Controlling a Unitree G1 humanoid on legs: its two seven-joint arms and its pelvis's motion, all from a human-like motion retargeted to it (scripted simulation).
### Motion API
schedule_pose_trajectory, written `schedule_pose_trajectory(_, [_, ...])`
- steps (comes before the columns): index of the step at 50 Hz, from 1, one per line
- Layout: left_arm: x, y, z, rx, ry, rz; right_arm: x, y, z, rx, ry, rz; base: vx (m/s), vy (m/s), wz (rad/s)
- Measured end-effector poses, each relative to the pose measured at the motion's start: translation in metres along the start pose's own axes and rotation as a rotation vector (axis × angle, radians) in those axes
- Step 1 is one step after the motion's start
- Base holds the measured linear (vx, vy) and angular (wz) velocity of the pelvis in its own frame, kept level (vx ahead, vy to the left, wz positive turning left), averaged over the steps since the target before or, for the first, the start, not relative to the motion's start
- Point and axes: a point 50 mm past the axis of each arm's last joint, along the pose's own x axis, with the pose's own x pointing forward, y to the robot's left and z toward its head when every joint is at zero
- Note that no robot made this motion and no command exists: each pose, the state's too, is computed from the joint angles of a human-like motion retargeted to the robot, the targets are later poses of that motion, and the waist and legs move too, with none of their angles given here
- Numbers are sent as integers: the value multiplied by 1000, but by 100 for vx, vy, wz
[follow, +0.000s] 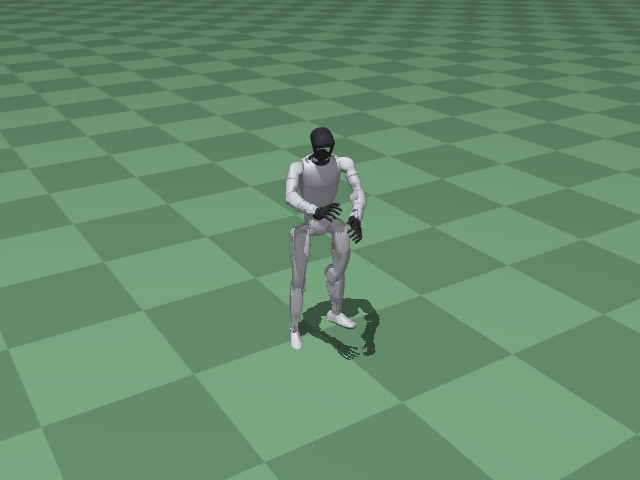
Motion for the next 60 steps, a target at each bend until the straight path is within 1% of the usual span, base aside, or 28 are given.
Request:
schedule_pose_trajectory(3, [9,21,3,-5,-12,125,0,22,29,-257,-248,132,-10,-11,5])
schedule_pose_trajectory(7, [22,46,5,18,4,236,-16,66,50,-420,-423,353,-10,-10,10])
schedule_pose_trajectory(9, [28,51,2,-11,50,222,-30,88,51,-485,-456,469,-6,-7,12])
schedule_pose_trajectory(12, [31,45,-6,-59,142,100,-55,112,39,-489,-405,643,-1,-2,4])
schedule_pose_trajectory(14, [27,33,-11,-63,184,-10,-72,118,28,-386,-302,723,3,-1,19])
schedule_pose_trajectory(18, [2,1,-11,-71,160,-166,-106,108,8,7,-29,706,9,2,21])
schedule_pose_trajectory(21, [-28,-13,0,-186,102,-234,-133,94,3,290,133,700,12,5,16])
schedule_pose_trajectory(24, [-59,-17,14,-314,49,-323,-157,83,5,503,238,784,11,5,3])
schedule_pose_trajectory(26, [-76,-17,23,-382,34,-383,-166,74,12,558,217,854,7,3,-10])
schedule_pose_trajectory(29, [-90,-21,31,-485,53,-441,-166,62,29,505,47,918,0,1,-14])
schedule_pose_trajectory(32, [-87,-24,33,-514,63,-425,-152,57,47,329,-204,874,-5,-1,-24])
schedule_pose_trajectory(34, [-74,-23,30,-441,35,-373,-138,61,54,192,-329,805,-8,-4,-23])
schedule_pose_trajectory(36, [-53,-17,22,-276,-9,-283,-120,71,51,63,-371,740,-10,-6,-22])
schedule_pose_trajectory(39, [-20,-4,3,37,-37,-144,-92,91,37,-87,-312,687,-10,-8,-18])
schedule_pose_trajectory(41, [-2,3,-7,196,-16,-91,-76,99,29,-130,-225,661,-7,-8,-14])
schedule_pose_trajectory(43, [10,7,-7,275,-2,-56,-65,100,25,-131,-160,602,-2,-3,-5])
schedule_pose_trajectory(46, [21,9,11,277,-65,-15,-54,90,31,-112,-170,453,0,0,0])
schedule_pose_trajectory(49, [20,10,40,228,-216,-33,-51,69,40,-109,-292,347,8,1,9])
schedule_pose_trajectory(55, [-17,17,84,106,-475,-153,-67,23,61,-129,-597,348,9,3,9])
schedule_pose_trajectory(58, [-38,21,89,62,-528,-190,-84,15,71,-105,-693,373,2,1,0])
schedule_pose_trajectory(60, [-47,23,87,90,-556,-208,-94,16,75,-98,-739,395,0,0,0])
